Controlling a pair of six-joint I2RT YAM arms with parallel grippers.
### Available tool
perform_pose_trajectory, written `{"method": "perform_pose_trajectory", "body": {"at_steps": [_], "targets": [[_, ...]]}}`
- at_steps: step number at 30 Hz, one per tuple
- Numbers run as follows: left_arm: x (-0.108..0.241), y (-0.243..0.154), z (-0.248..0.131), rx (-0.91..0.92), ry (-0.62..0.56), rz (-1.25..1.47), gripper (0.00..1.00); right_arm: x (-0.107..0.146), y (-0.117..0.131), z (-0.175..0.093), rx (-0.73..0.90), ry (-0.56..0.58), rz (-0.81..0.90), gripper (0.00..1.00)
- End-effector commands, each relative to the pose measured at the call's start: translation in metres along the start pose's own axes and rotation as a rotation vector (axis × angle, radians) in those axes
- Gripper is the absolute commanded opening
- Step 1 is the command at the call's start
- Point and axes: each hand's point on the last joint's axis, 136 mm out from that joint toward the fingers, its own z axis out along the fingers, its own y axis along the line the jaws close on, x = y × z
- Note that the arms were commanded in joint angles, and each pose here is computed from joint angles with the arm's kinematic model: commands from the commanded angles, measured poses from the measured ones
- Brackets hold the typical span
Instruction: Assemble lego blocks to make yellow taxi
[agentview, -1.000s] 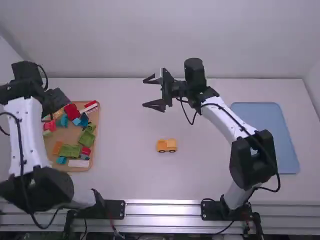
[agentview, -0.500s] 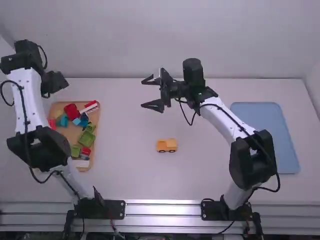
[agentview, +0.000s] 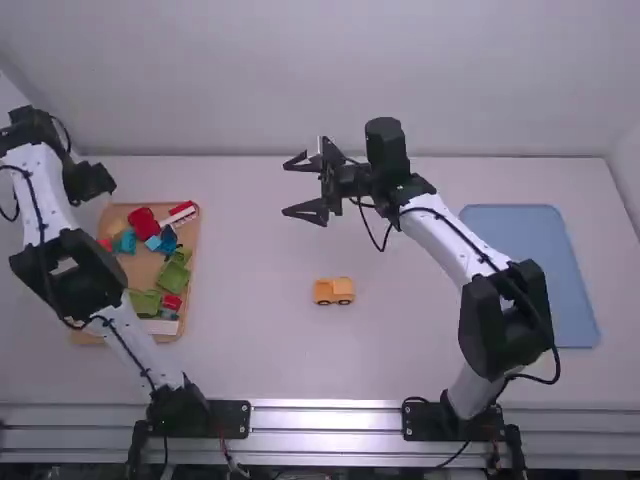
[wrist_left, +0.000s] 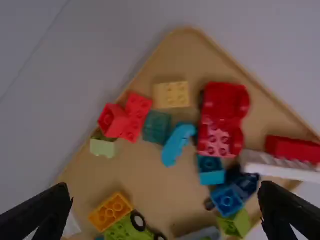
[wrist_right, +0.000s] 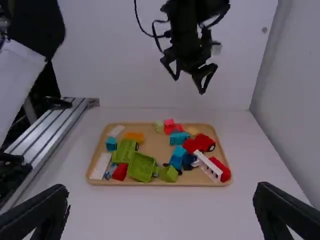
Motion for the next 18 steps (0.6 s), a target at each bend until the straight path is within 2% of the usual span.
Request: {"method": "perform_pose_trajectory", "body": {"at_steps": [1,6,13,18], "targets": [[0.0,0.007,0.021,0.022,0.037,-0.001,0.99,-0.009,-0.003,0.001,-0.007,-0.012,-0.018,0.99],[-0.004,-0.003,0.05,0.088,0.051,0.098,0.99,-0.007,-0.003,0.0,-0.006,-0.007,-0.006,0.99],[-0.009,-0.006,0.066,0.091,0.034,0.259,1.0,0.003,-0.009,0.007,0.052,0.041,0.035,0.99],[-0.011,-0.012,0.078,0.12,0.029,0.343,0.9,0.003,-0.003,0.012,0.03,0.04,0.037,0.99]]}}
